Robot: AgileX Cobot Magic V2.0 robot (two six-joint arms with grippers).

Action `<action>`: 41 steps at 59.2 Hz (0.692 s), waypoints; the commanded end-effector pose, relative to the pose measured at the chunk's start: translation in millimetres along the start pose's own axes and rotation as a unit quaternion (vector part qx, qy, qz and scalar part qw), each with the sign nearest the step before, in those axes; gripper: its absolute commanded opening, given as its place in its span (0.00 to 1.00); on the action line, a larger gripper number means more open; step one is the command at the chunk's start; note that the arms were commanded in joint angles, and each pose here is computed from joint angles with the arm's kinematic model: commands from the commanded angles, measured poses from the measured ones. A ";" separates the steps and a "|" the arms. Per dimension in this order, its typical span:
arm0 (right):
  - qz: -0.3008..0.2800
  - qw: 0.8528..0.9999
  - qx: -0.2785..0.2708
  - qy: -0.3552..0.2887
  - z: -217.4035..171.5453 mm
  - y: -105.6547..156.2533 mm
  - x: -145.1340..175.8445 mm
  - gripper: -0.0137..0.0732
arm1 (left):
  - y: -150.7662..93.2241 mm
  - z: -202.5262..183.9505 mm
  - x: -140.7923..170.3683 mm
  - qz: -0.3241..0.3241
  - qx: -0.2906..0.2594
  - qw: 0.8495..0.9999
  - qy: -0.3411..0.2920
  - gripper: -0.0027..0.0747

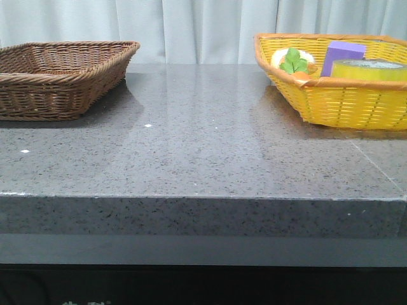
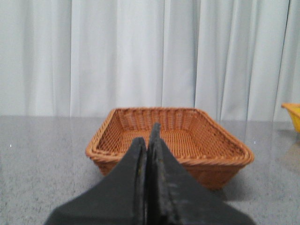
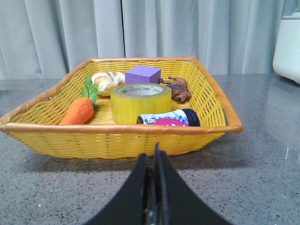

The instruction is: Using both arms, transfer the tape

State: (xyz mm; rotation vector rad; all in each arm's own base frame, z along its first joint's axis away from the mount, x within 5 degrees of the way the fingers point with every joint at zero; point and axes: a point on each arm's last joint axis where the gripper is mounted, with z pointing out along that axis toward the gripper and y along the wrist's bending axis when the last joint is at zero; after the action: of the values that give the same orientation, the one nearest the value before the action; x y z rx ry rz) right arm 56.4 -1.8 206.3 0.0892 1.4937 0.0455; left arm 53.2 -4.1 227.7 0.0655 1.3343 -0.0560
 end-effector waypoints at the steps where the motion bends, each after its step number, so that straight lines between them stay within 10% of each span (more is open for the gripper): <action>1: -0.006 0.998 0.000 -0.067 -5.0 1.7 -27.8 0.08 | 1.1 -2.7 -30.8 -0.005 -0.004 0.997 -0.083 0.01; 22: -0.008 0.994 -0.015 -0.110 -24.6 12.1 -120.8 0.08 | 1.0 1.4 -129.3 -0.005 0.006 0.998 -0.069 0.01; 41: -0.011 0.999 -0.022 -0.026 -7.7 20.2 -184.7 0.08 | -0.1 38.7 -188.4 -0.003 0.018 0.999 0.045 0.01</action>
State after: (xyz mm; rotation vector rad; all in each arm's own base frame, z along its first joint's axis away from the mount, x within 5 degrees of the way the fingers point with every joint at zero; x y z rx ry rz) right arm 28.8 3.5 370.0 0.0402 1.4487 0.0732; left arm 38.1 -5.7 399.6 0.1007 1.4233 -0.0743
